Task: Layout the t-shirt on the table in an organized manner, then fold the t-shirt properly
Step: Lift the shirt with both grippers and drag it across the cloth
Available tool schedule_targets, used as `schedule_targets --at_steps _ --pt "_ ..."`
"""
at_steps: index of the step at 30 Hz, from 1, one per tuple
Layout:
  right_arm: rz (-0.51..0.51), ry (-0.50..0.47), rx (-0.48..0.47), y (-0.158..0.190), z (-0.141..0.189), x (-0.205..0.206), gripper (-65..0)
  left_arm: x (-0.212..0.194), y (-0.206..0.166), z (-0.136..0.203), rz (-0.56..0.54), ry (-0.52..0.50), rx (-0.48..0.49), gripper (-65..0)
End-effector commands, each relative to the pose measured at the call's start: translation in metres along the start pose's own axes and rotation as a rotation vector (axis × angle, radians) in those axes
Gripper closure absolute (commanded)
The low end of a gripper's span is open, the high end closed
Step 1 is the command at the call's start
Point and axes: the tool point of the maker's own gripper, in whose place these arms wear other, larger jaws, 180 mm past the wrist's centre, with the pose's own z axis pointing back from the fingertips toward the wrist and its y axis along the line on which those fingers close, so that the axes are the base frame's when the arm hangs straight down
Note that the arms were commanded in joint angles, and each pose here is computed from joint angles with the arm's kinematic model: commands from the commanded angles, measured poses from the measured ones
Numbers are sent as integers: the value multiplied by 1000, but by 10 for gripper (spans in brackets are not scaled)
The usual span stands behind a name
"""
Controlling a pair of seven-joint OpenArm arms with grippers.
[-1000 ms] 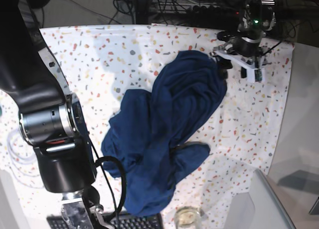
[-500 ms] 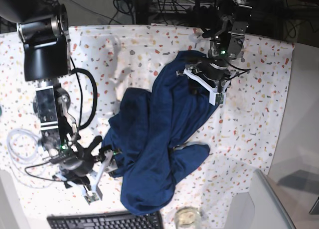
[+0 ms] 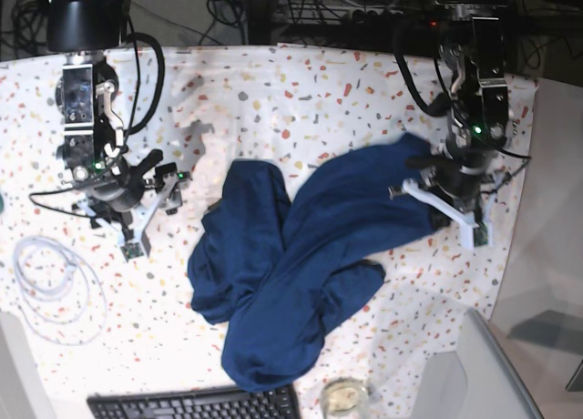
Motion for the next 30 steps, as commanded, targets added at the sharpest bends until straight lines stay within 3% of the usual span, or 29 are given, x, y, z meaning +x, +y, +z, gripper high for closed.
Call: schedule_targets --at_steps 1,7,14,17,22,30 --pt "-24 -79 23 4 4 24 -417 31 6 4 -2 -72 16 0" --pt "-107 -44 108 20 -4 7 -413 105 19 1 47 -184 48 0" --pt "-129 0 122 17 -27 15 -413 182 52 -3 181 -331 101 0" --pt "-98 7 151 30 -27 15 -413 193 50 -21 211 -309 85 0" --pt "101 15 316 105 -26 5 -413 193 40 -39 210 -290 62 0" --pt "25 -12 368 144 -60 29 -413 196 35 -32 178 -356 61 0"
